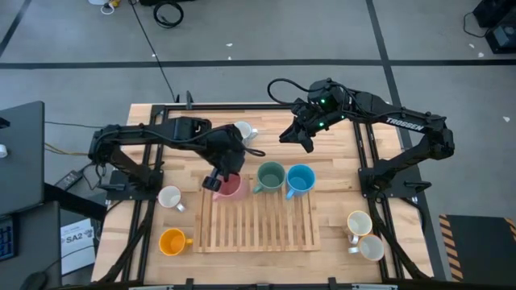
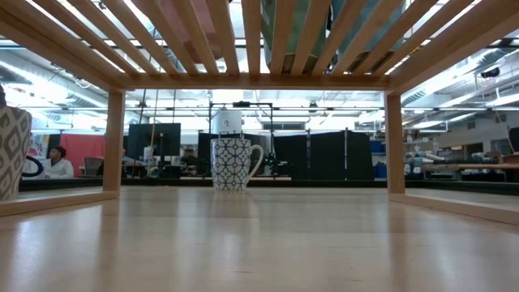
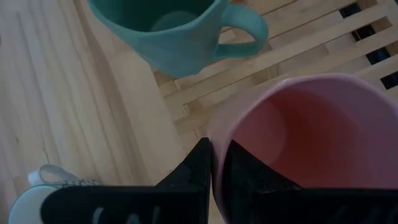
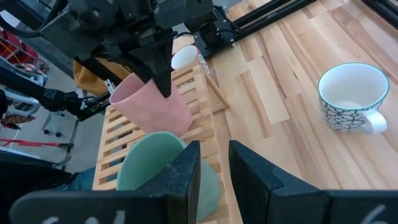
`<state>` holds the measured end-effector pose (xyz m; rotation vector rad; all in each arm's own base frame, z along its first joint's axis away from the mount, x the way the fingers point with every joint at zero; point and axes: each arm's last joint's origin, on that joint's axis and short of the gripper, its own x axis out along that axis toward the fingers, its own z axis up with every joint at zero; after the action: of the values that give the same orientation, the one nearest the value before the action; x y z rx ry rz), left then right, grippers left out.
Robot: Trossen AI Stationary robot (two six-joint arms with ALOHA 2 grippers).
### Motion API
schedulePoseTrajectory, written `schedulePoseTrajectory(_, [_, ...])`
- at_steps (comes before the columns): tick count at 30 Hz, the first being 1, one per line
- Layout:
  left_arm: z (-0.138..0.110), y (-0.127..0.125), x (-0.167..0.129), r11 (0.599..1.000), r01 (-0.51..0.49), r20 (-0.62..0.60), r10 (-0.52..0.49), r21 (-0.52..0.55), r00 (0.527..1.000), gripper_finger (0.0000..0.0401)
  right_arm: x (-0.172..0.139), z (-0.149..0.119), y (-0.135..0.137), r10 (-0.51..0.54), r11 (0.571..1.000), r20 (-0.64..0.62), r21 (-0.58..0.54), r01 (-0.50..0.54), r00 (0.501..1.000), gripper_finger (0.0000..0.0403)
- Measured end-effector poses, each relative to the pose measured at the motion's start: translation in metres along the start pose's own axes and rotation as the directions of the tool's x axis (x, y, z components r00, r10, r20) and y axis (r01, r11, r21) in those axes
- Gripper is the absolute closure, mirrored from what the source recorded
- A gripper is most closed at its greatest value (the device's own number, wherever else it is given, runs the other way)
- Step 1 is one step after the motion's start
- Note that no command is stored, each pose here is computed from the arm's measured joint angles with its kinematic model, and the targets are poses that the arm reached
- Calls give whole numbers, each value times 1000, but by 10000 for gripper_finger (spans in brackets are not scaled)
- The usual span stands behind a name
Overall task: Place coffee mugs
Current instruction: Put the pink mug on the shelf
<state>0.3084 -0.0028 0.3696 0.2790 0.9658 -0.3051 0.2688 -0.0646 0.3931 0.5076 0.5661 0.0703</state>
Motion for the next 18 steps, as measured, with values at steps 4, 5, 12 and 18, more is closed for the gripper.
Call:
schedulePoseTrajectory(4, [2,1,1,1000,-16,20,15,2,1000,371,0,0,0,0,1000,0,0,0,1000,313])
schedulePoseTrajectory(5, [3,1,1,1000,-17,21,17,3,1000,371,0,0,0,0,1000,0,0,0,1000,313])
schedulePoseTrajectory(12, [4,2,4,1000,-18,25,18,2,1000,371,0,0,0,-1,1000,-2,1,1,1000,313])
schedulePoseTrajectory(18, [5,3,8,1000,-8,17,8,2,1000,368,0,0,0,-1,1000,-3,1,1,1000,313])
